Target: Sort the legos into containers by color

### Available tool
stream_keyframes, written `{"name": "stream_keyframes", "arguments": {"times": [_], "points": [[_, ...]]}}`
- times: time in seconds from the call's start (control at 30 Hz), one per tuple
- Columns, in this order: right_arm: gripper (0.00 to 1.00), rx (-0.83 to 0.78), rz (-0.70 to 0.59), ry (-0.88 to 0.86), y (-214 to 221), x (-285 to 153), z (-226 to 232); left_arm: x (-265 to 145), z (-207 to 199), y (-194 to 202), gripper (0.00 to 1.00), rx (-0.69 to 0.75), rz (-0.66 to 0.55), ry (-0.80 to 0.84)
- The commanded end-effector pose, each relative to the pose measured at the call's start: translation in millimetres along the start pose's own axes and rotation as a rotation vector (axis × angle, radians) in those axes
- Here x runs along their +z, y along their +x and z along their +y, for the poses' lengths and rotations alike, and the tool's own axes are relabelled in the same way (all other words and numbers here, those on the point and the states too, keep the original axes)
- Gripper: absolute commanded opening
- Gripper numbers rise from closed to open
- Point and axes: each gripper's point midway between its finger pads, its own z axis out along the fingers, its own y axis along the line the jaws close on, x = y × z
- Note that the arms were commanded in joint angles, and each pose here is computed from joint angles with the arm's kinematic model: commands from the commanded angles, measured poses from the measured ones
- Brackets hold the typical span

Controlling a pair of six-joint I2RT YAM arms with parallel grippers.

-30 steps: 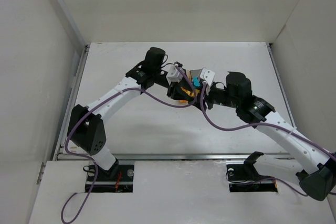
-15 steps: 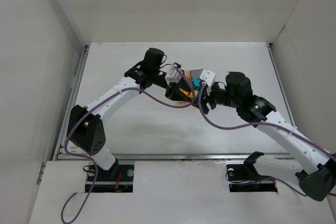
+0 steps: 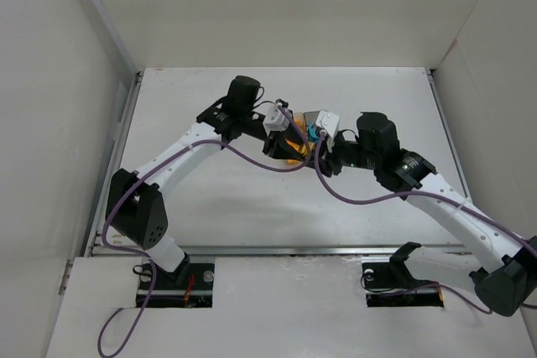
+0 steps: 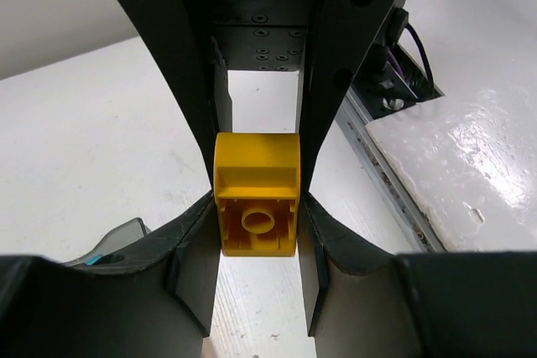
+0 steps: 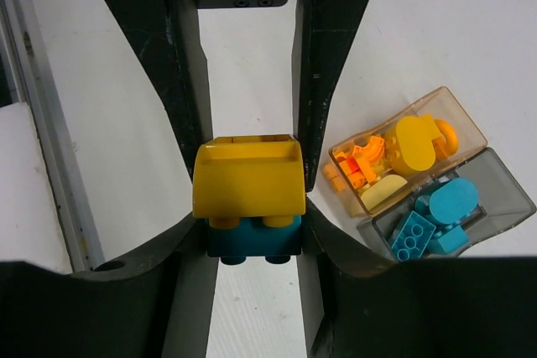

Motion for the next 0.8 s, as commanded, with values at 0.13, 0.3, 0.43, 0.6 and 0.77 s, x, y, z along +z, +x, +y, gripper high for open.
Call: {"name": "stream_keyframes", "arguments": {"times": [0.13, 0.3, 0.43, 0.6, 0.77], "points": [[0.0, 0.019, -0.121, 0.091, -39, -5, -24, -3, 3, -25, 0.0, 0.022, -0.011, -0.051], [0.0, 0.16, -0.082, 0.259, 9, -16, -56, -37, 47, -16, 0.0, -0.011, 0.03, -0.282], [0.0, 0.299, 0.012, 0.336, 55, -12, -81, -58, 72, -18, 0.0, -0.012, 0.035, -0.446], [0.0, 0.372, 0.088, 0.495, 79, -9, -116, -69, 91, -5, 0.0, -0.06, 0.052, -0.587], [0.0, 0.418, 0.176, 0.613, 95, 15, -171, -74, 94, 16, 0.0, -0.148, 0.066, -0.653]]}}
